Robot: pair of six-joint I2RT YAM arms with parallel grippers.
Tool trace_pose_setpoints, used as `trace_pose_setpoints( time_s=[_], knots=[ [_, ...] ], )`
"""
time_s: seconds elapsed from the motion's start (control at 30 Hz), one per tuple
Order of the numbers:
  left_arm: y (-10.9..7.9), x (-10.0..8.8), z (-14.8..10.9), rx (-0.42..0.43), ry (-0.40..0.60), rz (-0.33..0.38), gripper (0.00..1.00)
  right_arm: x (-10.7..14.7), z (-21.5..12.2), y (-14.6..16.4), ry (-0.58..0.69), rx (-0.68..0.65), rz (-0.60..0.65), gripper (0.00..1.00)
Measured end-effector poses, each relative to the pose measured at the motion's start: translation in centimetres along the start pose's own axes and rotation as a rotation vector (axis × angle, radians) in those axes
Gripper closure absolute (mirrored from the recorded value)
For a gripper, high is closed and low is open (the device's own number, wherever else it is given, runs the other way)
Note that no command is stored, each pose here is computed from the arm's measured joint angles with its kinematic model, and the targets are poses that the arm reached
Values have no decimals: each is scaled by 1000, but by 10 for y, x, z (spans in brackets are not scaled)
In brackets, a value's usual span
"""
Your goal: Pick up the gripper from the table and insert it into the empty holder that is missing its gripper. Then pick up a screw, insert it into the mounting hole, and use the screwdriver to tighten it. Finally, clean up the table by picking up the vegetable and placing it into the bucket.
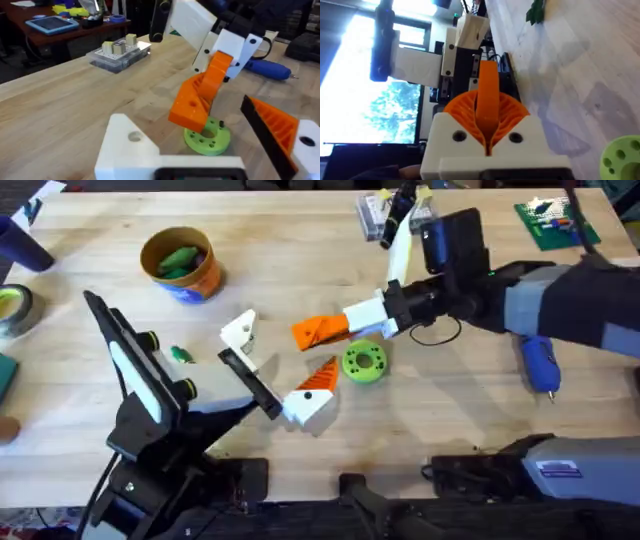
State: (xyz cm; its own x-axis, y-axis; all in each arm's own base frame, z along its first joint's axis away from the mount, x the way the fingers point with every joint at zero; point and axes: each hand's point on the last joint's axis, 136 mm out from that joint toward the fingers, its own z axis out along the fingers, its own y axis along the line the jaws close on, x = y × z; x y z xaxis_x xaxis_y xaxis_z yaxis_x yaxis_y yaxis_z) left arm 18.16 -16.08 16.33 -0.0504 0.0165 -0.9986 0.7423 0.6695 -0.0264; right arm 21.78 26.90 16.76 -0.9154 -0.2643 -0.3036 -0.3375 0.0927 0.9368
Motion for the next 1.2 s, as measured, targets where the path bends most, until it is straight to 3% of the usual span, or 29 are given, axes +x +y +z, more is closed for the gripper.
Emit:
trace_pose_setpoints(
  time_s=[0.47, 0.8, 1.2],
  knots=[
    [-31, 0, -3, 180, -1, 1, 11, 10, 6, 7, 63, -82, 112, 986],
    [-35, 0, -4, 205, -1, 1, 11, 7, 22, 20, 98, -120, 24, 986],
    [-29, 0, -3, 173, -1, 1, 11, 4, 37, 10, 160, -178, 104, 988]
  ],
)
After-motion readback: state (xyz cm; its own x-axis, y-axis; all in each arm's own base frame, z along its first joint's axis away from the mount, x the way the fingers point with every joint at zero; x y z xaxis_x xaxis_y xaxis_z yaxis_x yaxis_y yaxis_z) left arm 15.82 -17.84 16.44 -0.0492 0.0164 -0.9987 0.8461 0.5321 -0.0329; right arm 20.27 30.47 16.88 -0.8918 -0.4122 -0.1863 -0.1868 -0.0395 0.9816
